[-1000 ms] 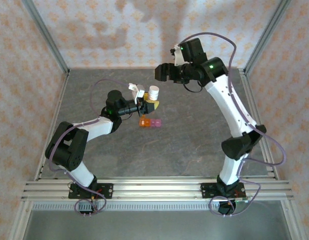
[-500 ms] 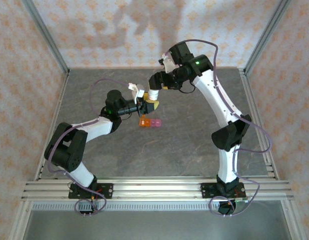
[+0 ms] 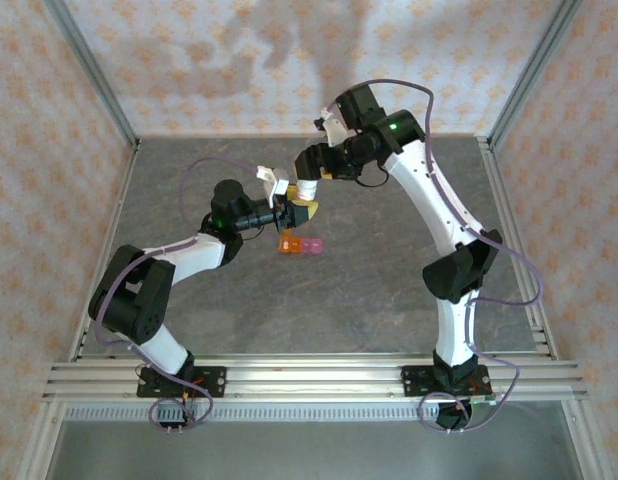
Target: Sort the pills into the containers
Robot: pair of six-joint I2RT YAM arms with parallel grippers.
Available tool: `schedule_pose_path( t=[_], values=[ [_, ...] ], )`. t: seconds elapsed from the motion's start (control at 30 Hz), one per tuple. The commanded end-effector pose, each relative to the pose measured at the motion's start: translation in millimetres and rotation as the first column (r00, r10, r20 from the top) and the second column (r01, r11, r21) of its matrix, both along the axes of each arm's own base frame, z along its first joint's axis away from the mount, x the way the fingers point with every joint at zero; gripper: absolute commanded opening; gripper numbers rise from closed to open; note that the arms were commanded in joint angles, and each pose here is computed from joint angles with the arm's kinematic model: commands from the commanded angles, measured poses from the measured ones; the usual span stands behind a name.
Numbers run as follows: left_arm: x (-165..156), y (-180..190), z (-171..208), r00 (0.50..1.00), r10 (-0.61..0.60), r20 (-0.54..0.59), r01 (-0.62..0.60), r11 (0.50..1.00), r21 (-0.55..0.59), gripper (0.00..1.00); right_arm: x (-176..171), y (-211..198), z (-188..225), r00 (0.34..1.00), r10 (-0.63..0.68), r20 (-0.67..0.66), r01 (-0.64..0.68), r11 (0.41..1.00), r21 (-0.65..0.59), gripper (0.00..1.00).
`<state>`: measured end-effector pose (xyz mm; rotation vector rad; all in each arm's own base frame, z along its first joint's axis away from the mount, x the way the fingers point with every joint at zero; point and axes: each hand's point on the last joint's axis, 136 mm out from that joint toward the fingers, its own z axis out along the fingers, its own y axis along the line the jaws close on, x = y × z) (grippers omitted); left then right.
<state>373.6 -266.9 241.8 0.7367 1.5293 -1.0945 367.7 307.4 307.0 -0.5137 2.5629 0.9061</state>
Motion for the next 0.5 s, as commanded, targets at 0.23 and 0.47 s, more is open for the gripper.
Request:
schedule_pose_path(
  t=[0.23, 0.47],
  values=[
    [0, 2, 30, 0.996, -0.011, 0.089, 0.014, 0.999, -0.031, 0.0, -13, 9, 12, 0.999, 0.03, 0.021, -0.031, 0.999, 0.028, 0.56],
    [1, 1, 28, 0.996, -0.011, 0.085, 0.014, 0.999, -0.035, 0.0, -13, 8, 3, 1.0, 0.001, 0.001, -0.001, 1.0, 0.001, 0.38]
  ],
)
